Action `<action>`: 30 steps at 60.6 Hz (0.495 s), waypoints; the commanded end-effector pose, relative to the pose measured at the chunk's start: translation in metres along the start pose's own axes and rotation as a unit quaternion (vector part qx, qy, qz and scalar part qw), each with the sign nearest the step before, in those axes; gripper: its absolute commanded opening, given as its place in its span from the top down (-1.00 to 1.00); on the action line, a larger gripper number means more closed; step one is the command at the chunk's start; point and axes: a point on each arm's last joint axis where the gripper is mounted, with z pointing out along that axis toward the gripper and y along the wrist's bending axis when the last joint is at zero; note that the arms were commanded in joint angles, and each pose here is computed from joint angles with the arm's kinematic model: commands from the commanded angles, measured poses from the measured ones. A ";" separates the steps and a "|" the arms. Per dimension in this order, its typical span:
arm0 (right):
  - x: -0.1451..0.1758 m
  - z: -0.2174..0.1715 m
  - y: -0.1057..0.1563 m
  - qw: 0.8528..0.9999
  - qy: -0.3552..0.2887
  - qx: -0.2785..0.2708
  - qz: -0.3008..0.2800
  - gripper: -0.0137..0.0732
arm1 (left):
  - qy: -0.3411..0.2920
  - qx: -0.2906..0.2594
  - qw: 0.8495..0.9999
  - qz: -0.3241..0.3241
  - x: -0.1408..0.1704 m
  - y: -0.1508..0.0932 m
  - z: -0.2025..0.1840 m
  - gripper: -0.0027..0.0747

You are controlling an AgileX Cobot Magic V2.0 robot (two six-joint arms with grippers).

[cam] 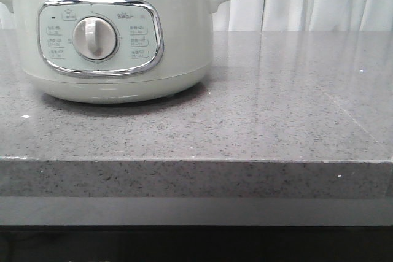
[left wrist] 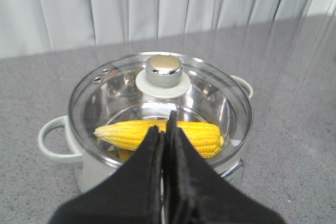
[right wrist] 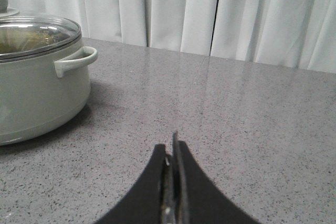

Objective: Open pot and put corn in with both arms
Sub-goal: 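Lower the glass lid onto the pot with the left gripper and release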

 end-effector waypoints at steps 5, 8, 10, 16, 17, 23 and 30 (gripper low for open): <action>-0.016 -0.002 -0.003 0.999 -0.051 0.017 -0.006 0.84 | -0.113 -0.003 0.994 -0.004 0.019 -0.002 -0.046 0.98; -0.016 -0.002 -0.003 0.999 -0.051 0.017 -0.006 0.84 | -0.125 -0.003 0.992 -0.003 0.033 -0.003 -0.059 0.98; -0.016 -0.002 -0.003 0.999 -0.051 0.017 -0.006 0.84 | -0.132 -0.003 0.991 -0.003 0.040 -0.003 -0.065 0.98; -0.016 -0.002 -0.003 0.999 -0.051 0.017 -0.006 0.84 | -0.159 -0.003 0.987 -0.001 0.063 -0.005 -0.085 0.98; -0.016 -0.002 -0.003 0.999 -0.051 0.017 -0.006 0.84 | -0.165 -0.003 0.986 -0.001 0.067 -0.005 -0.088 0.98; -0.016 -0.002 -0.003 0.999 -0.051 0.017 -0.006 0.84 | -0.191 -0.003 0.982 0.000 0.082 -0.005 -0.101 0.98; -0.016 -0.002 -0.003 0.999 -0.051 0.017 -0.006 0.84 | -0.208 -0.003 0.978 0.001 0.091 -0.006 -0.108 0.98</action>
